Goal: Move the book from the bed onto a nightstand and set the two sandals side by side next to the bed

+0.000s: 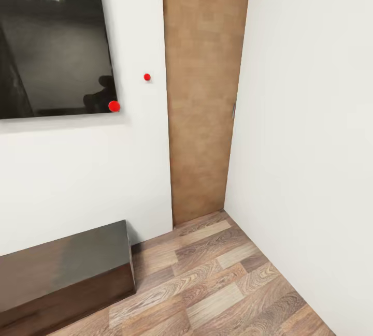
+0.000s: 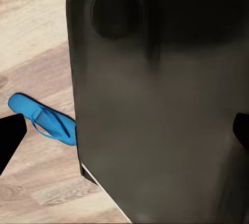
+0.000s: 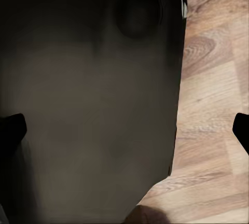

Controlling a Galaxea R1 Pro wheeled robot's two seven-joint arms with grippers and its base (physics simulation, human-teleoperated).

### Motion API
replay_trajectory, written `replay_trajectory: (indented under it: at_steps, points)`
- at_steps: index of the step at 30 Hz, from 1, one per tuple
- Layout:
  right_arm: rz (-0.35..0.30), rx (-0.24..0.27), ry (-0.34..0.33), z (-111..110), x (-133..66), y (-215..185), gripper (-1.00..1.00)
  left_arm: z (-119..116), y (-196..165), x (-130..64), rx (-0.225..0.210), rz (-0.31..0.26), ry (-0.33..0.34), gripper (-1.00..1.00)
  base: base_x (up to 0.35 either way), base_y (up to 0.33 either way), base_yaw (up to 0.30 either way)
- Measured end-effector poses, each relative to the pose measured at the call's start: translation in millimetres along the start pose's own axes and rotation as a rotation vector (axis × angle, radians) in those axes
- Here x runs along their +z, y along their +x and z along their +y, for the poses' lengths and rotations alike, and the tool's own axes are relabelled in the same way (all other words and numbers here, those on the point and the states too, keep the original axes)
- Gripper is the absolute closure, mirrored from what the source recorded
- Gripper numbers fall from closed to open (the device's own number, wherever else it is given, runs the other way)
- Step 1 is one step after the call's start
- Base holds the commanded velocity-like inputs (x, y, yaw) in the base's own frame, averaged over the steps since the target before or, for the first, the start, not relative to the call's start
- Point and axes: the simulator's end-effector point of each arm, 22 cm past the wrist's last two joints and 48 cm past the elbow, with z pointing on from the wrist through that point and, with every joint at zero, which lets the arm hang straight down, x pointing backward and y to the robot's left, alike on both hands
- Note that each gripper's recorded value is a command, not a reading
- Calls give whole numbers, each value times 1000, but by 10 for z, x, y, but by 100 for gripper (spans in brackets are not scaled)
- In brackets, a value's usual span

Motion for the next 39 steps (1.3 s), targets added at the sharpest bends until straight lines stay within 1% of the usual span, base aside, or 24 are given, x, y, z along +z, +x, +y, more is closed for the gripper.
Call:
replay_trajectory:
  at_steps: [1, 3, 4, 6, 8, 14, 19, 30, 34, 37, 38, 39]
  points:
    - [8, -9, 0, 32, 0, 16, -100, -32, 31, 0, -10, 6, 0, -100, 0, 0, 0]
    - [29, -11, -1, 97, -2, 92, -100, -68, 108, -1, -25, 19, 0, -100, 0, 0, 0]
    - [40, -11, 4, 84, -3, 133, -100, -68, 154, -2, -30, 25, 0, -100, 0, 0, 0]
    - [61, -11, 16, 47, -6, 207, -100, -145, 181, -4, -41, 22, 9, -100, 0, 0, 0]
    - [70, -11, 17, 41, -9, 256, -100, -222, 209, -7, -42, 18, 19, -100, 0, 0, 0]
    - [66, -13, 17, 37, -8, 238, -100, -267, 46, -9, -42, -18, 26, -100, 0, 0, 0]
    - [52, -5, 21, -8, -5, 173, -100, -289, -95, -14, -41, -48, 32, -100, 0, 0, 0]
    - [-13, 12, 70, -446, -15, -128, -100, -322, -412, -42, -32, -113, 71, -100, 0, 0, 0]
    - [-32, 16, 72, -578, -27, -228, -100, -354, -665, -68, -25, -148, 92, -100, 0, 0, 0]
    - [-46, 23, 74, -679, -39, -301, -100, -387, -844, -92, -9, -166, 107, -100, 0, 0, 0]
    - [-111, 13, -30, -821, -109, -610, -100, -694, -1435, -297, 31, -280, 248, -100, 0, 0, 0]
    - [-249, -11, -19, -1036, -273, -1258, -100, -699, -2716, -833, 66, -538, 252, -100, 0, 0, 0]
